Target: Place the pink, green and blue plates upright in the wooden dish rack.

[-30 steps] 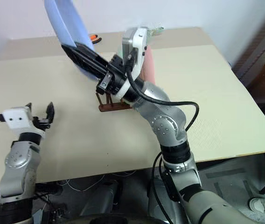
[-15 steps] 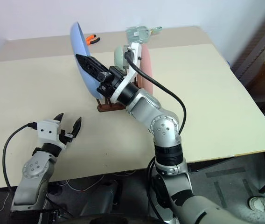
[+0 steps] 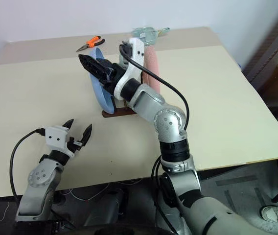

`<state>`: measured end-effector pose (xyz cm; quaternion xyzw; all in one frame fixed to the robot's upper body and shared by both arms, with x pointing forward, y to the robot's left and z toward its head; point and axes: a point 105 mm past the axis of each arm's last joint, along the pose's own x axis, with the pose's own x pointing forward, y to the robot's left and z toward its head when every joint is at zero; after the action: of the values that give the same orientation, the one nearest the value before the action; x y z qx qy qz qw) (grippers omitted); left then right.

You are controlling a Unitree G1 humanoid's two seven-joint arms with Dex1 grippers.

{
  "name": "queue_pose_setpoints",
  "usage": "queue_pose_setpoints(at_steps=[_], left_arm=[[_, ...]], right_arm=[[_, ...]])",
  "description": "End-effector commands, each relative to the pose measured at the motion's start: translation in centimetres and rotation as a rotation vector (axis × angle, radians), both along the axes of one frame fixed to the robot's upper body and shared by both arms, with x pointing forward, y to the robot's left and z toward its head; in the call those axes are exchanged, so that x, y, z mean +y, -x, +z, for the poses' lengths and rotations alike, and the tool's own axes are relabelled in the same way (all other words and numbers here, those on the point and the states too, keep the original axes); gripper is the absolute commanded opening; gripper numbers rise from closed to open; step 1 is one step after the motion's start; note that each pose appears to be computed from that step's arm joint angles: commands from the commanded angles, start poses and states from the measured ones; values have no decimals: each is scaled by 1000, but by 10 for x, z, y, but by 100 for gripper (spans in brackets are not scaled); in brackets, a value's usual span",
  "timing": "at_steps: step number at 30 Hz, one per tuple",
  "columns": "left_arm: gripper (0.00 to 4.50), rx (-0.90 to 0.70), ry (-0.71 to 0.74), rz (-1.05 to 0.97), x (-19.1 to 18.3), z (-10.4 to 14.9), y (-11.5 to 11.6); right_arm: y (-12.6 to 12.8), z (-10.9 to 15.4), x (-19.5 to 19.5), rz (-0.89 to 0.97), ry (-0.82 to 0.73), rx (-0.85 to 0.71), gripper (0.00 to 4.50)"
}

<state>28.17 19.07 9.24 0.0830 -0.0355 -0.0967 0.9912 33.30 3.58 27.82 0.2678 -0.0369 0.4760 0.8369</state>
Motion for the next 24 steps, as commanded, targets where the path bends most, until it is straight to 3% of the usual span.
queue_pose_setpoints(at_steps=[1,5,7,9,12,14,17,21,24], left_arm=[[359,-45,-5,-28,-7,11,3],[359,-42,-5,-31,-9,11,2],[359,-39,-20,-30,-8,9,2],[359,-37,-37,-18,-4,8,1],[359,-28,-60,-5,1,6,-2],[359,-15,-70,-5,3,2,-3],[359,8,-88,-5,8,-3,-5],[359,19,-86,-8,7,-7,-9],[359,24,-89,-4,9,-8,-10]], right_arm=[[15,34,-1,-2,37,-242,332],[21,54,-19,-62,170,-513,332],[27,68,-50,-126,236,-684,332],[24,78,-94,-219,254,-723,332],[6,74,-156,-413,292,-651,332],[-10,51,-203,-576,406,-554,332],[-22,-12,-254,-688,617,-379,332],[-15,-88,-275,-641,812,-258,332],[-11,-112,-275,-608,799,-213,332]])
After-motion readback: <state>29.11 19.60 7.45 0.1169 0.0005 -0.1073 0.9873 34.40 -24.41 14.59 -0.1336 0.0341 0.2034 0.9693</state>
